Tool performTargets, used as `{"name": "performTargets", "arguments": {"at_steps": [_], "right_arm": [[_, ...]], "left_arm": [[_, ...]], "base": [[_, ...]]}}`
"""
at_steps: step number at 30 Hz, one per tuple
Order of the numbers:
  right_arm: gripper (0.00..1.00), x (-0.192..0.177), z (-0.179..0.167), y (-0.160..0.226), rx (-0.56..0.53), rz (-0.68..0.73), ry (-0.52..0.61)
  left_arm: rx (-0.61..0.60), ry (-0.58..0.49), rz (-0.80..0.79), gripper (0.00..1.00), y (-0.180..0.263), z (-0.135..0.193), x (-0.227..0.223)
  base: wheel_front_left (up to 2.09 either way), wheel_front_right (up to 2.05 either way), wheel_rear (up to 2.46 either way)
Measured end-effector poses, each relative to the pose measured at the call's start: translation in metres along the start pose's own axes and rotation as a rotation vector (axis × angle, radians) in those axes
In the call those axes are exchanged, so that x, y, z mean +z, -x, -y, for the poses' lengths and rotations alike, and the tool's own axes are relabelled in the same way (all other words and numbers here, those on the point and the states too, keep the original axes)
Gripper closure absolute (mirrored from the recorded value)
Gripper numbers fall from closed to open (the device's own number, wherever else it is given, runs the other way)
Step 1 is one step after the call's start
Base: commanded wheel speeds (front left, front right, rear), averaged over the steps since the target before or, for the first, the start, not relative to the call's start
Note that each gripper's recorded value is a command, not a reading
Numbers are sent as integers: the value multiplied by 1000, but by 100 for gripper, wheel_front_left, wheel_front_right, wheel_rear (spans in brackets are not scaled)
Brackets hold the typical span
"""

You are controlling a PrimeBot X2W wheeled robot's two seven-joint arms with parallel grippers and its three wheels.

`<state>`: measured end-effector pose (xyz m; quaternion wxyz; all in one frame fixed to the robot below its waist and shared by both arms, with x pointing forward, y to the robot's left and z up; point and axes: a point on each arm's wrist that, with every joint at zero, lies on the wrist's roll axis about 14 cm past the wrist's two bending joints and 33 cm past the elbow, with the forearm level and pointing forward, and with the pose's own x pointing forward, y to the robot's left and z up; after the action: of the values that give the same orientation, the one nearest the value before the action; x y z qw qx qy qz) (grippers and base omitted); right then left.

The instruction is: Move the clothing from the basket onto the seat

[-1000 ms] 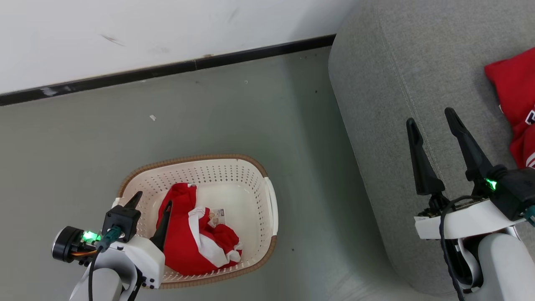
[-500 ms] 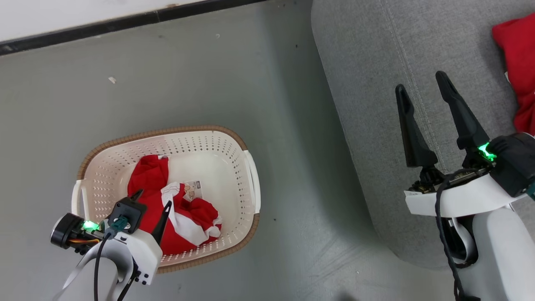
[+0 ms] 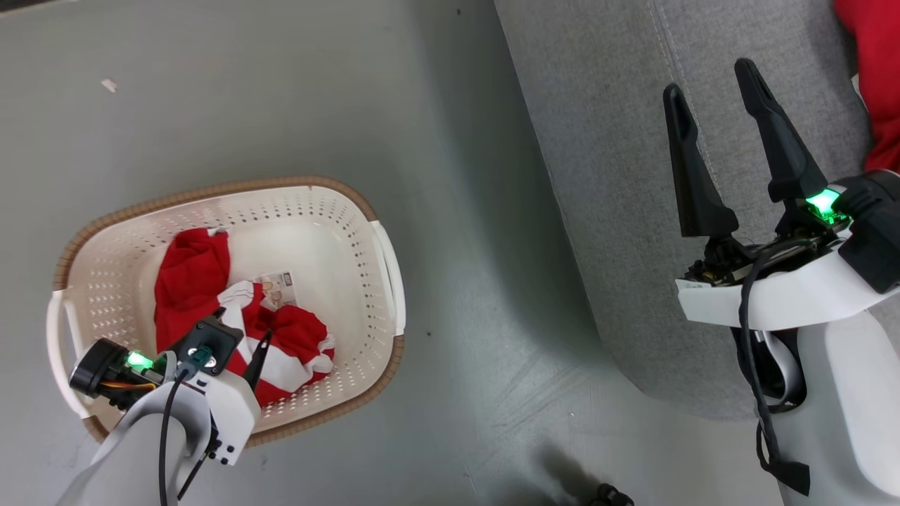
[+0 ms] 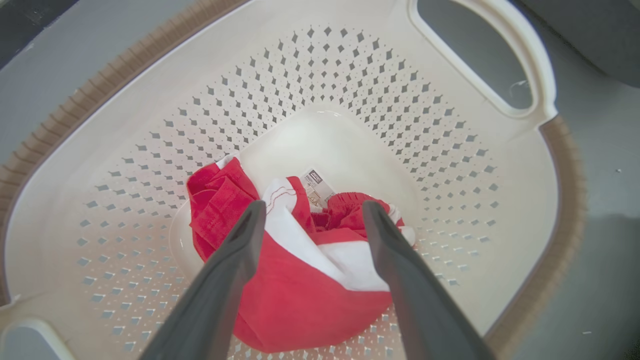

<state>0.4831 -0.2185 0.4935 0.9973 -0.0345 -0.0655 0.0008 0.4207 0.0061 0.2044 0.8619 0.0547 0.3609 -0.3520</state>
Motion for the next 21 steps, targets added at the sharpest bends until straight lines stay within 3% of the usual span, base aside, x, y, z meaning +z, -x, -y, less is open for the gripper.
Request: {"name": "performTargets", "arguments": {"at_steps": [21], "right_arm": [[0,-24,9,-16,-5,-34,8]], "left_arm": [[8,0,-167,0,-40,-24,-60]], "base": [[0,0,0]]}}
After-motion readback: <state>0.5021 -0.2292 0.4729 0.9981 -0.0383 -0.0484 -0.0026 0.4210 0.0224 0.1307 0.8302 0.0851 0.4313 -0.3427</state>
